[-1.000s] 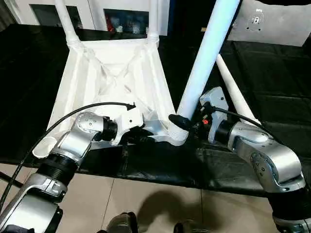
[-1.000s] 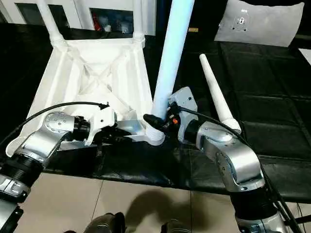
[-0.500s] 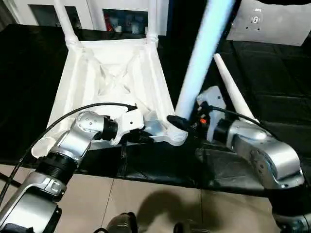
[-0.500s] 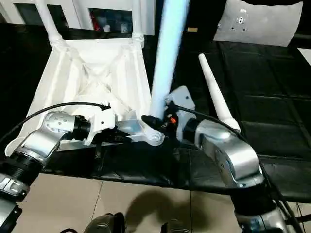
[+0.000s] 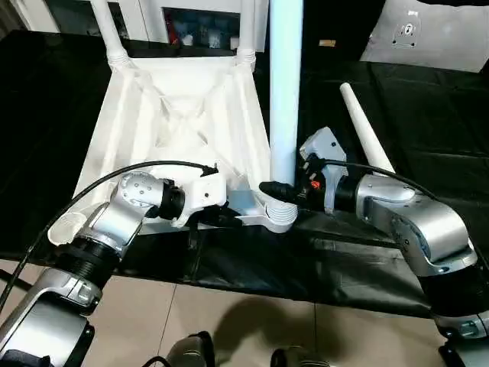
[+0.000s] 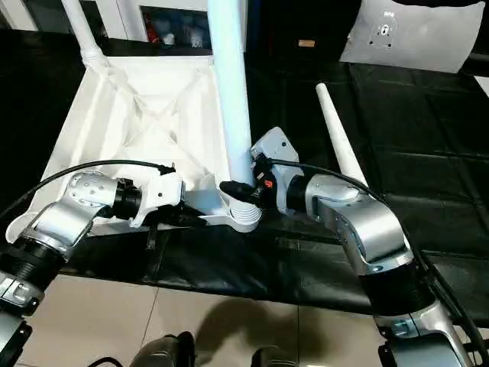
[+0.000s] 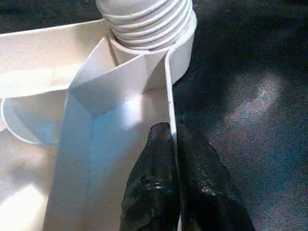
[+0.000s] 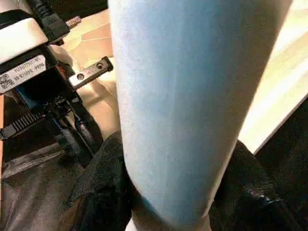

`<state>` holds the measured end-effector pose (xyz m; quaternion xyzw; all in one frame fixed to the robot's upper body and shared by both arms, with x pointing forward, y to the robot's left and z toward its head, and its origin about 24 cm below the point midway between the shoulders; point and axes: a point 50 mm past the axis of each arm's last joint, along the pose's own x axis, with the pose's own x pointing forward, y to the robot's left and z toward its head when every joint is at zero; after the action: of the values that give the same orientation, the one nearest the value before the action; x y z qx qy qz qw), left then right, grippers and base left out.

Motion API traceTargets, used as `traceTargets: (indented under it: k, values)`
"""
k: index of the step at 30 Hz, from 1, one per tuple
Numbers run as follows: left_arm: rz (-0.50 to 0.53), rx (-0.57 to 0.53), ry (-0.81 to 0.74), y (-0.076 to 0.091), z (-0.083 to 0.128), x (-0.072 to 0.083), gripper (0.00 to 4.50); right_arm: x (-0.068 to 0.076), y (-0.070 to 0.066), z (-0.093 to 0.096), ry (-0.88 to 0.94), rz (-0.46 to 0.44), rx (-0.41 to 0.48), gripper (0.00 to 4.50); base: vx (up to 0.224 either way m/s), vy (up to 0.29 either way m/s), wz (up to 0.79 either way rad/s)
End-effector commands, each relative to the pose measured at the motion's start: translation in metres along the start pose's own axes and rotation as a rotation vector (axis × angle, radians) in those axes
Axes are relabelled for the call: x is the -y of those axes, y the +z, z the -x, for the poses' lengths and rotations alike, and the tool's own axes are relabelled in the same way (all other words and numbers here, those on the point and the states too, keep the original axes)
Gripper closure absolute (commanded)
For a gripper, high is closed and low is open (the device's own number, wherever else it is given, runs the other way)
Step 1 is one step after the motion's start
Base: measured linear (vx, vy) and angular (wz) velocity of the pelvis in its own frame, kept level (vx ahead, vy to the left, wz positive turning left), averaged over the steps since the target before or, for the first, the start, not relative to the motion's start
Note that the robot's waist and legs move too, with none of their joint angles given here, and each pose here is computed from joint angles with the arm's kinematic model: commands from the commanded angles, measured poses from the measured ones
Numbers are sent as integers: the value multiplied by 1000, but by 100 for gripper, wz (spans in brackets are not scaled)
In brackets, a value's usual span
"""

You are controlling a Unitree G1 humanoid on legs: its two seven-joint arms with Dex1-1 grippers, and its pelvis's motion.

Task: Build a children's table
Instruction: Insert table leg to table base

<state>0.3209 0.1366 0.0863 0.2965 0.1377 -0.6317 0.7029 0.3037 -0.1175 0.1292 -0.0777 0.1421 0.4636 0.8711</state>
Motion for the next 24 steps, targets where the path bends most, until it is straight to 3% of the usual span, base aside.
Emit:
traceTargets:
  k: [1,5,9,14,19,24]
  values:
    - [-47,-48,-40,0,-2,1,450,2,-31,-1,-14,-114,-109,262,0,0,0]
    - [-34,-35,-12,0,-2,-1,450,3,-35,0,-26,-157,-89,262,0,0,0]
    - [16,8,55,-1,0,-4,450,2,-48,6,-81,-254,5,262,0,0,0]
    - [24,9,59,-2,1,-4,450,0,-57,9,-95,-302,47,262,0,0,0]
    - [39,17,61,-3,2,-3,450,-11,-84,11,-121,-370,69,263,0,0,0]
    - [45,19,64,-3,2,-3,450,-12,-95,16,-150,-382,63,263,0,0,0]
